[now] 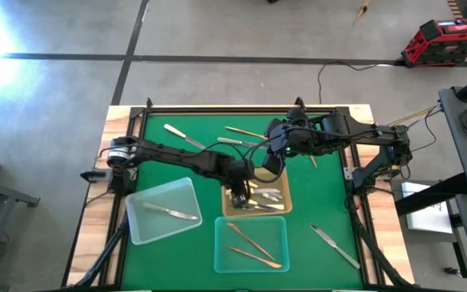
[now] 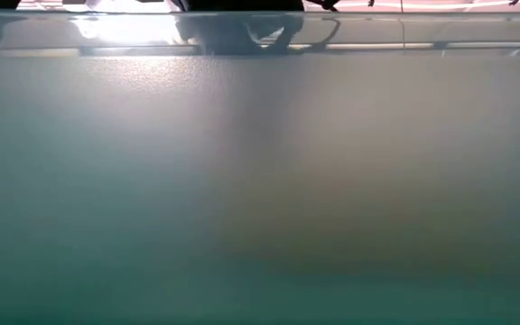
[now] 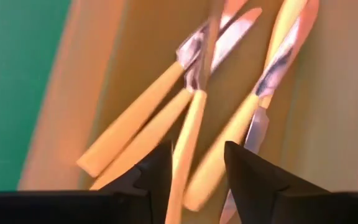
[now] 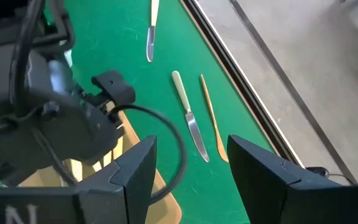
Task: Sort silverware by color (type)
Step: Put the yellow table knife into the orange bin
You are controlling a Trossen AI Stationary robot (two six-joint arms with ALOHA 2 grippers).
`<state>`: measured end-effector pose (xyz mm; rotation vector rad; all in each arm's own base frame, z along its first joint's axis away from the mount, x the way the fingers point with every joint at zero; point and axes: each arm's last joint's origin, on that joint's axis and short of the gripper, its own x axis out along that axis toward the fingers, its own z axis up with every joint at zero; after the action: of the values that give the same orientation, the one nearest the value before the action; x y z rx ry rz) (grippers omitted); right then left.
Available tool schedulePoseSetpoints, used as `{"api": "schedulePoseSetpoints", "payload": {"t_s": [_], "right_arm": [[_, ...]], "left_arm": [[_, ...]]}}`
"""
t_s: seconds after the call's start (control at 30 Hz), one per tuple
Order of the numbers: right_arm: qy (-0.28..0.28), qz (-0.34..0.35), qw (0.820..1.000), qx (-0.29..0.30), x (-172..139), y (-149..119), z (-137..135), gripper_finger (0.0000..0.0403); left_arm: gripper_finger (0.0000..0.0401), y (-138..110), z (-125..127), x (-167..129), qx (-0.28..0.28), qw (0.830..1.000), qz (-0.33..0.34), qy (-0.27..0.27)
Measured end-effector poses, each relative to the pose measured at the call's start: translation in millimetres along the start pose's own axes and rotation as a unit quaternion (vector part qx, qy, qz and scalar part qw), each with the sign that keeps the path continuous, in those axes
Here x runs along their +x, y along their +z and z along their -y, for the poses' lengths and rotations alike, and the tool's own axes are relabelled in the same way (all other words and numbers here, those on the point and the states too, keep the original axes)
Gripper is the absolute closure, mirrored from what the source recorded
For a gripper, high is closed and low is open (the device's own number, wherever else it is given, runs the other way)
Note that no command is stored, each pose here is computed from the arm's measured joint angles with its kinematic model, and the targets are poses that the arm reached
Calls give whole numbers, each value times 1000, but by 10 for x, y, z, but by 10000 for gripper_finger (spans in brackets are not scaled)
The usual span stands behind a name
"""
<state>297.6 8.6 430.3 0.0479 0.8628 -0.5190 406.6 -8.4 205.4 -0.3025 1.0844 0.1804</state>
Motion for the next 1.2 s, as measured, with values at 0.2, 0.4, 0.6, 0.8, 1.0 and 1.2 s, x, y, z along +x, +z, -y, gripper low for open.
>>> {"api": "schedulePoseSetpoints", "payload": {"t_s": [0.2,0.4,0.6,0.8,1.0,1.2], "right_arm": [[1,1,1000,1,0,3,-2,213],[1,1,1000,1,0,3,-2,213],[0,1,1000,1,0,3,-2,213],[1,1,1000,1,0,3,-2,213],[1,1,1000,1,0,3,-2,213],[1,2,1000,1,0,3,-2,213]], "left_arm": [[256,174,-61,-395,49,997,-44,29],[256,191,-227,-667,99,983,-111,104],[256,12,-605,-552,113,967,-186,134],[261,-176,-921,-639,170,967,-175,79],[262,-474,-1421,-854,141,982,-116,38],[262,-764,-1901,-956,130,981,-108,96]]}}
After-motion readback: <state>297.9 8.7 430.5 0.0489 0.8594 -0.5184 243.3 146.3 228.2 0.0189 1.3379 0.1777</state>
